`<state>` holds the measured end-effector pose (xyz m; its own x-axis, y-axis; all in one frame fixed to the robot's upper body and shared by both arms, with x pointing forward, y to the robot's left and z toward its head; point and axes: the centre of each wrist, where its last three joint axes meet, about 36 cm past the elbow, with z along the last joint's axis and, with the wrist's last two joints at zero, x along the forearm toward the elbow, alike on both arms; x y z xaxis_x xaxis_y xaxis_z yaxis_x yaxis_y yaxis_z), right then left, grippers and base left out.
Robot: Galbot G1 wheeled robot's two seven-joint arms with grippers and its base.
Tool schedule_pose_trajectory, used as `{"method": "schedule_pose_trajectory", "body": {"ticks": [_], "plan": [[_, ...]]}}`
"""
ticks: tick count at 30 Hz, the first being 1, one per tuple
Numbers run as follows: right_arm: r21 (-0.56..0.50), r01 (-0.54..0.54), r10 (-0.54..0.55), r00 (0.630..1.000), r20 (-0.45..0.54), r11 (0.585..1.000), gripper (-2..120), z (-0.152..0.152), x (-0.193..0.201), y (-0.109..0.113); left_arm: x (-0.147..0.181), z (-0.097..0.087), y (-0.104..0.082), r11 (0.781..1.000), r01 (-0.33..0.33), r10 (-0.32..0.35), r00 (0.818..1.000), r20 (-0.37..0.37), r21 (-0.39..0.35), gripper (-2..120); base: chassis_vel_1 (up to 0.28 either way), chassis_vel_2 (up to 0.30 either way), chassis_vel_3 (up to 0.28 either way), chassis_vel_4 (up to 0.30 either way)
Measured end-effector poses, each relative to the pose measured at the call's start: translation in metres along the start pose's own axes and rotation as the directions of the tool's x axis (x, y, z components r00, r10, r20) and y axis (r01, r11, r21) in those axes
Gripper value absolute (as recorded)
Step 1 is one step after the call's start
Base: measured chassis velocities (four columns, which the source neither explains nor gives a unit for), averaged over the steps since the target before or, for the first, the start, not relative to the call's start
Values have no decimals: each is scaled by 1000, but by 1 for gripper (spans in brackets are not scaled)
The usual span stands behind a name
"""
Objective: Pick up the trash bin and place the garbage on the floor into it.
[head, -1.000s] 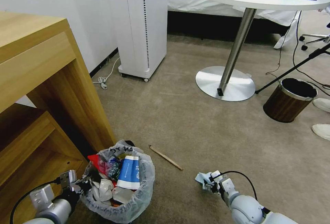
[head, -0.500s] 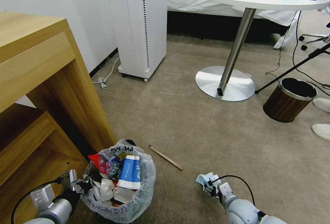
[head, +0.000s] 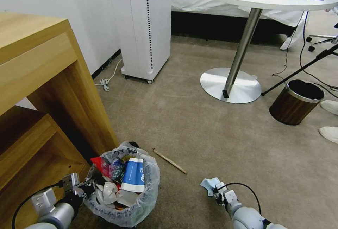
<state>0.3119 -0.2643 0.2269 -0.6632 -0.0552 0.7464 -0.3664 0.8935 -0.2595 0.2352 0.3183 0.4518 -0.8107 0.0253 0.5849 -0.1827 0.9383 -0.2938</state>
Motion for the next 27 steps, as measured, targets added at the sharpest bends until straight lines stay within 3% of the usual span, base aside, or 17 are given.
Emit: {"method": "schedule_pose_trajectory", "body": {"ticks": [6, 9, 12, 15, 16, 19, 20, 22, 23, 24, 25, 26, 27], "plan": [[-10, 4, -4, 1000, 22, 1000, 0, 2, 2, 2, 1, 1, 0, 1000, 1, -1, 1000, -1, 0, 0, 0, 0, 0, 0], [-22, 15, -14, 999, 43, 1000, 0, 4, 4, 3, 1, 1, 1, 1000, 2, -2, 1000, 0, -1, 0, 0, 0, 0, 0], [-48, 45, -41, 994, 98, 998, 0, 4, 7, 2, 1, 0, 1, 1000, 4, -4, 1000, 2, -3, 0, 0, 0, 0, 0], [-96, 151, -119, 952, 284, 984, 0, -6, 19, -5, 1, -1, 2, 1000, 5, -5, 1000, 4, -5, 0, 0, 0, 0, 0], [-96, 151, -119, 952, 284, 984, 0, -6, 19, -5, 1, -1, 2, 1000, 5, -5, 1000, 4, -5, 0, 0, 0, 0, 0], [-61, 286, -216, 831, 512, 956, 0, -16, 26, -17, 1, -1, 1, 1000, 5, -5, 1000, 8, -3, 0, 0, 0, 0, 0], [-61, 286, -216, 831, 512, 956, 0, -16, 26, -17, 1, -1, 1, 1000, 5, -5, 1000, 8, -3, 0, 0, 0, 0, 0], [3, 392, -309, 722, 620, 920, 0, -20, 29, -20, 1, -1, 1, 1000, 4, -4, 1000, 7, 0, 0, 0, 0, 0, 0], [59, 451, -370, 644, 670, 891, 0, -23, 31, -20, 1, 0, 0, 1000, 4, -4, 1000, 7, 1, 0, 0, 0, 0, 0], [59, 451, -370, 644, 670, 891, 0, -23, 31, -20, 1, 0, 0, 1000, 4, -4, 1000, 7, 1, 0, 0, 0, 0, 0], [94, 478, -401, 597, 695, 873, 0, -27, 31, -20, 1, 0, 0, 1000, 4, -4, 1000, 7, 2, 0, 0, 0, 0, 0], [148, 522, -448, 513, 732, 840, 0, -36, 35, -17, 2, 0, -1, 1000, 4, -4, 1000, 8, 1, 0, 0, 0, 0, 0], [170, 541, -468, 478, 743, 823, 0, -43, 38, -15, 3, -1, -2, 1000, 3, -3, 1000, 9, 1, 0, 0, 0, 0, 0]]}}
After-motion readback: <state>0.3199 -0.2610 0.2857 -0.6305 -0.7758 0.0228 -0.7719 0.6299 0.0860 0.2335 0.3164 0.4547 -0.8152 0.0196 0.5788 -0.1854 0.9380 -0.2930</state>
